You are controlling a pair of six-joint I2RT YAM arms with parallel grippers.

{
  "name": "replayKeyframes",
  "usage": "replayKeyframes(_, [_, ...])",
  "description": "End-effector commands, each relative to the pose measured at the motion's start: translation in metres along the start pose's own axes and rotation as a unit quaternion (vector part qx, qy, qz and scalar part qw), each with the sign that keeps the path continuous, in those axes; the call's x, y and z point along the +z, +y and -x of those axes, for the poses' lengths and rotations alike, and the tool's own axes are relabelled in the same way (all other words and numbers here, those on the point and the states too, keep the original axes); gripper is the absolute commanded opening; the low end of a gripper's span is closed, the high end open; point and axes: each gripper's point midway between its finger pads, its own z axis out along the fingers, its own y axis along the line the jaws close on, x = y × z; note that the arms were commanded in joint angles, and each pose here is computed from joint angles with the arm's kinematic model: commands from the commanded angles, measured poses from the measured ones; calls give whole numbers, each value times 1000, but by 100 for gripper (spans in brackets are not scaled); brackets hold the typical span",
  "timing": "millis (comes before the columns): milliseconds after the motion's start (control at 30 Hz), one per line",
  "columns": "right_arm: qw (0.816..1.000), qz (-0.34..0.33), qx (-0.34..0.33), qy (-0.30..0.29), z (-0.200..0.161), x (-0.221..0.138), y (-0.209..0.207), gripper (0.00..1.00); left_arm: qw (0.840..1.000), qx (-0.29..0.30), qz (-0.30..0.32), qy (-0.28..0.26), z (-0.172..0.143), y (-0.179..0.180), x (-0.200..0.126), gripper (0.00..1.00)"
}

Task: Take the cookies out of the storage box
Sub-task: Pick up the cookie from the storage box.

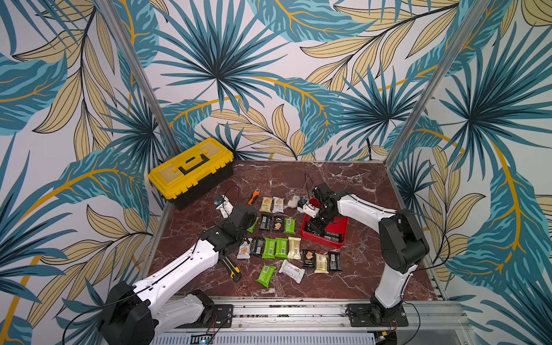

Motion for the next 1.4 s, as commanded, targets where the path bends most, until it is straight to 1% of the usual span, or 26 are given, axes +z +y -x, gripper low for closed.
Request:
replayKeyframes(0, [1000, -7, -1, 8, -3, -6, 2, 0, 1000, -2, 4, -1, 2, 2, 0, 66])
replayKeyframes(233, [999, -49, 17, -16, 4, -26, -15, 0, 1000, -1, 6, 0, 1, 3, 0, 65])
replayKeyframes(467, [995, -72, 56, -39, 6, -38, -33, 0, 1000, -1, 5, 2, 1, 3, 0, 64])
replayKeyframes(600, [991, -76, 91, -58, 8, -47, -41, 0, 1000, 0, 5, 3, 1, 3, 0, 64])
replayKeyframes(767, [981, -72, 150, -103, 12, -60, -44, 0, 1000, 3, 3, 4, 0, 2, 1, 63])
replayKeyframes(867, [971, -76, 188, -127, 10, -67, -47, 0, 1000, 3, 3, 7, -2, 2, 2, 63])
replayKeyframes(967, [958, -86, 231, -149, 7, -73, -51, 0, 1000, 3, 0, 8, -2, 0, 3, 63])
replayKeyframes(1167, [926, -87, 311, -195, 7, -87, -52, 0, 1000, 10, -4, 15, -5, -3, 6, 62])
replayKeyframes(1367, [893, -64, 383, -228, 5, -98, -45, 0, 999, 17, -5, 29, -13, -5, 9, 62])
